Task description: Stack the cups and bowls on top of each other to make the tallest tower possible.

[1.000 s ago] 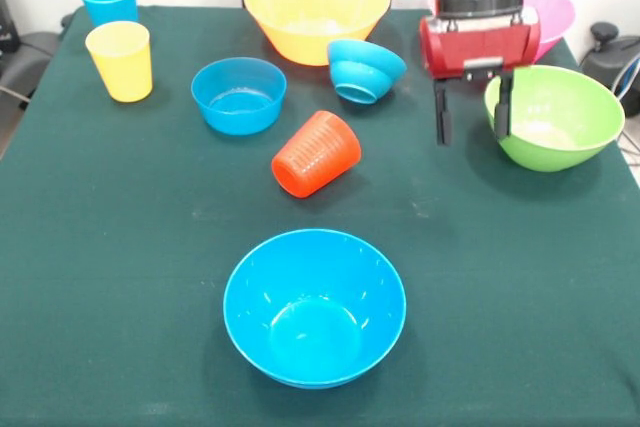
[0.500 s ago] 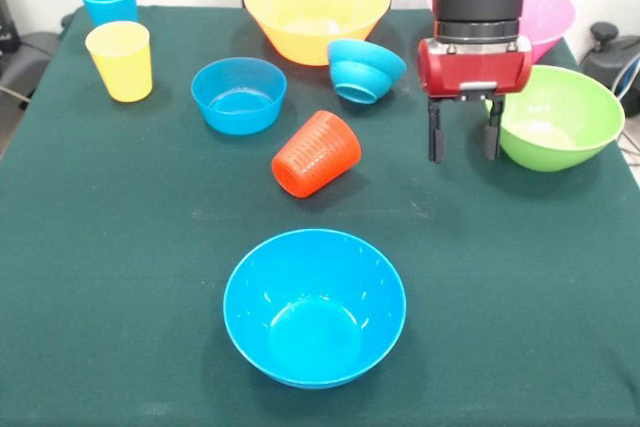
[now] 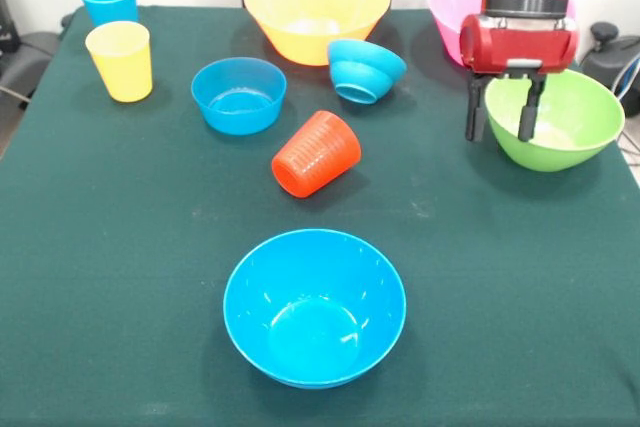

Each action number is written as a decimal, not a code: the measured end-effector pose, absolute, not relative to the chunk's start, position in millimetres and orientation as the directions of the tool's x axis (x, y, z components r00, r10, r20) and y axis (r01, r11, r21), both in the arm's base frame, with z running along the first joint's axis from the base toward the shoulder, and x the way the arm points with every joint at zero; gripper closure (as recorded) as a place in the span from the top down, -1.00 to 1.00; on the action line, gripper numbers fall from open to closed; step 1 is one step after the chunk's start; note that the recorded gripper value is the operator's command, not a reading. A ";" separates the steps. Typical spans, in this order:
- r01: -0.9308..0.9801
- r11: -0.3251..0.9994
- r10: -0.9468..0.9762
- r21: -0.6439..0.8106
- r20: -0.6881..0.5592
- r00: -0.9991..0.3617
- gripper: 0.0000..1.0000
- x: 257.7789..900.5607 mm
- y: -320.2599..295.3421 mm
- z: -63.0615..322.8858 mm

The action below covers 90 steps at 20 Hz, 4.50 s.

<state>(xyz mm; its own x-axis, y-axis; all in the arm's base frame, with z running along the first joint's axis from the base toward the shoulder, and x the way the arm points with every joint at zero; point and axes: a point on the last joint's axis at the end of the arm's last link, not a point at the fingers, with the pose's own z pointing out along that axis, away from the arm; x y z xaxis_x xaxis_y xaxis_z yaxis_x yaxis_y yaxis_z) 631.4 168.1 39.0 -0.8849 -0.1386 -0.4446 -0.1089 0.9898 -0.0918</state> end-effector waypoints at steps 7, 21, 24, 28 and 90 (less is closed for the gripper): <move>-0.092 0.991 -0.127 -0.096 -0.459 -0.879 1.00 640.9 158.2 44.8; -0.027 0.996 -0.064 -0.082 -0.491 -0.869 1.00 668.4 120.0 51.8; -0.012 0.997 -0.046 -0.072 -0.492 -0.869 1.00 671.4 112.0 51.2; 0.011 0.998 -0.022 -0.065 -0.492 -0.870 1.00 674.9 97.5 50.8; 0.178 0.959 0.237 0.219 -0.283 -0.929 1.00 623.2 49.4 -10.2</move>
<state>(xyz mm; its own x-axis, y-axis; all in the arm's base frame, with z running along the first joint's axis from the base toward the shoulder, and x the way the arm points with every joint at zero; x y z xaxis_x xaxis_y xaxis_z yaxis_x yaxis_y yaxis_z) 623.2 49.4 -10.2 -0.9294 0.2368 -0.2832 0.1776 0.9593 0.2194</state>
